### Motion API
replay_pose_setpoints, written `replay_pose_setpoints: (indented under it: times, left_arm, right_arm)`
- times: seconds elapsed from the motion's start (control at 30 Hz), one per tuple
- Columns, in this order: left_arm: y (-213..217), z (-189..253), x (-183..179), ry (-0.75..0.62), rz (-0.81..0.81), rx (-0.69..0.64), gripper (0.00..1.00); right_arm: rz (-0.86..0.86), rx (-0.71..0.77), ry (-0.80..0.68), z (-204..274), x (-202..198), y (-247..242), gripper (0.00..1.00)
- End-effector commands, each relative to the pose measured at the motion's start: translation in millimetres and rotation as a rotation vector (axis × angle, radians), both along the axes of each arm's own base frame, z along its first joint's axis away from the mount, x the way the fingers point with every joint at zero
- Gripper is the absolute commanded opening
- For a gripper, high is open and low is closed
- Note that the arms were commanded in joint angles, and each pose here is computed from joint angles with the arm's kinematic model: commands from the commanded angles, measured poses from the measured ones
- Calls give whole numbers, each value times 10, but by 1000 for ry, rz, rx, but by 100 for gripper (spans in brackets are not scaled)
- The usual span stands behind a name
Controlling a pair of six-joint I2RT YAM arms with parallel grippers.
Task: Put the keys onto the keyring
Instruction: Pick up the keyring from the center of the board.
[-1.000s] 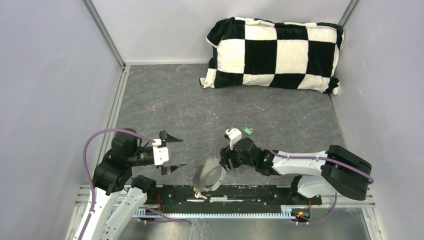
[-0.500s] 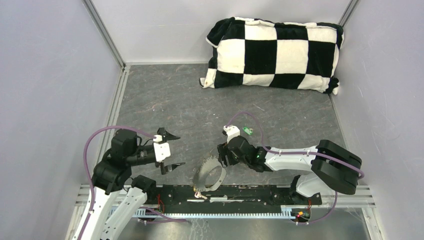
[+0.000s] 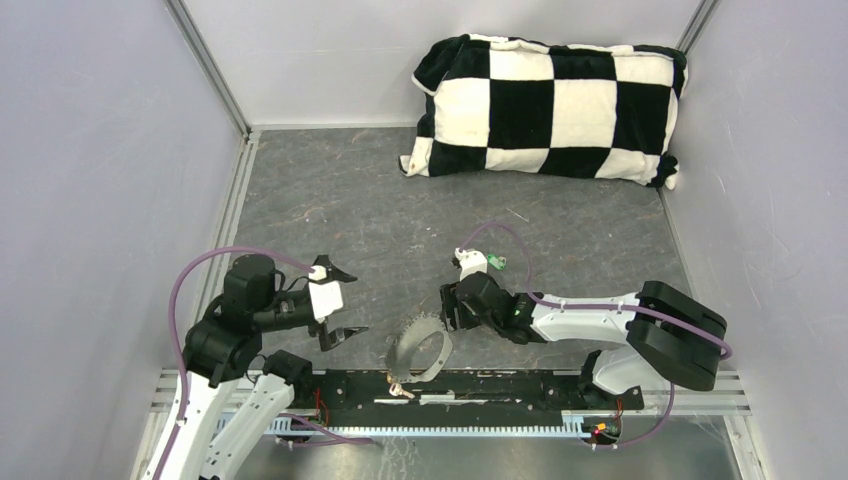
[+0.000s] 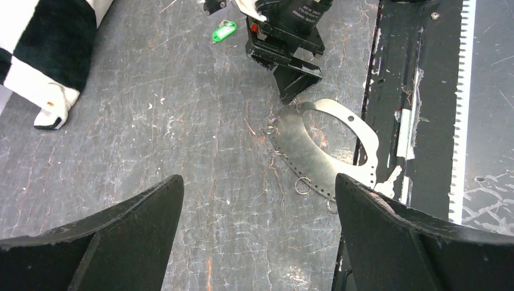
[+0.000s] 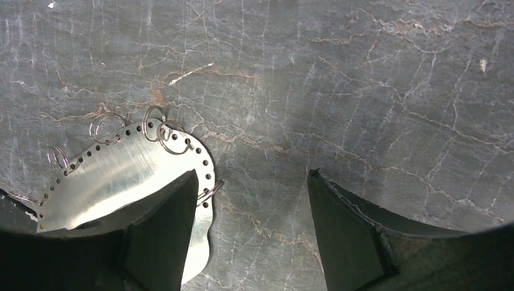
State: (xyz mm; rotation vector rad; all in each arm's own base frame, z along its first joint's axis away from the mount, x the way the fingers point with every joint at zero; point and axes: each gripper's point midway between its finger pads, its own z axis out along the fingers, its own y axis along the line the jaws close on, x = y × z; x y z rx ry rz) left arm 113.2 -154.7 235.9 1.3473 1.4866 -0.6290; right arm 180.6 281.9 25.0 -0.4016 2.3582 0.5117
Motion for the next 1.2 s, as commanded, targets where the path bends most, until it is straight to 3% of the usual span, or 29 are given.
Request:
replay_pose_setpoints:
  times: [0.0,0.13,0.37,1.17]
  left_arm:
    - [54,36,-9,-45,3,30,100]
    - [98,-26,-41,-84,-13,63,100]
    - [134,-155,-68,-107,-42,107,100]
    - [101,-74,-100,-167,-92,99,100]
  right_arm:
    - [-60,32,9,104,16,1,74]
    - [-86,55,33,111,-20,11,79]
    - [-144,104,64,112,-31,79,77]
    - [-74,84,69,99,-142,321,46]
